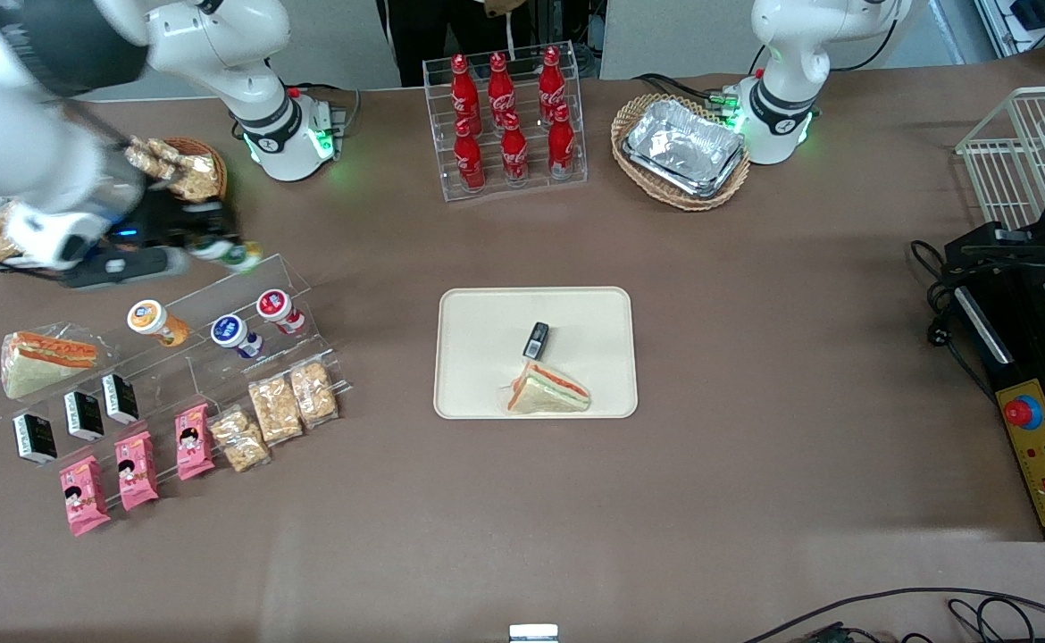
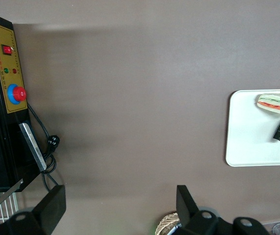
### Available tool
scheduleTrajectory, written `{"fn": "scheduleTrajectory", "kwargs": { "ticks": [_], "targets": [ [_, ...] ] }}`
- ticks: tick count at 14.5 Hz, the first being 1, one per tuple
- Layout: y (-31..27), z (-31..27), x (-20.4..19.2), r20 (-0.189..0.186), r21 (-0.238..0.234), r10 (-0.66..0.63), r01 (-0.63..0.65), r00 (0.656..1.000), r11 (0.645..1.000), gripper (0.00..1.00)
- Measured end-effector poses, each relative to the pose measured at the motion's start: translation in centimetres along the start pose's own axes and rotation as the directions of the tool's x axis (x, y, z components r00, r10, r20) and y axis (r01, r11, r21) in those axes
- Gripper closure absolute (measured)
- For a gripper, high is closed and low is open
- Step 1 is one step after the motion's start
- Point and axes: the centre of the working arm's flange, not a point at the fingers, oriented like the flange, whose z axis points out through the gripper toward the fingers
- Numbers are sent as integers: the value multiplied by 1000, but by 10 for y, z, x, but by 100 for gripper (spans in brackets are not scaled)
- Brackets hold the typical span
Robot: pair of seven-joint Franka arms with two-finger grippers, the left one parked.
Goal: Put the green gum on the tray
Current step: 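Close the right gripper on the green gum tub and lift it, then carry the green gum tub over the cream tray and lower it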
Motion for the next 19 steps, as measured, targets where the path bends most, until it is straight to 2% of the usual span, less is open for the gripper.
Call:
{"fn": "scheduleTrajectory", "kwargs": {
  "ticks": [2,4,6,10,13,19],
  "targets": [
    [-65,14,-7,15,-20,35,-34,999,999,41],
    [-123,34,-10,2,-31,56,-56,998,998,41],
    [-164,65,-1,-11,-26,78,-79,997,997,41],
    [-226,143,23,-15,-36,127,-128,992,991,41],
    [-245,180,31,-16,-43,148,-149,989,988,41],
    [-252,271,41,-82,-13,147,-148,986,989,41]
  ]
}}
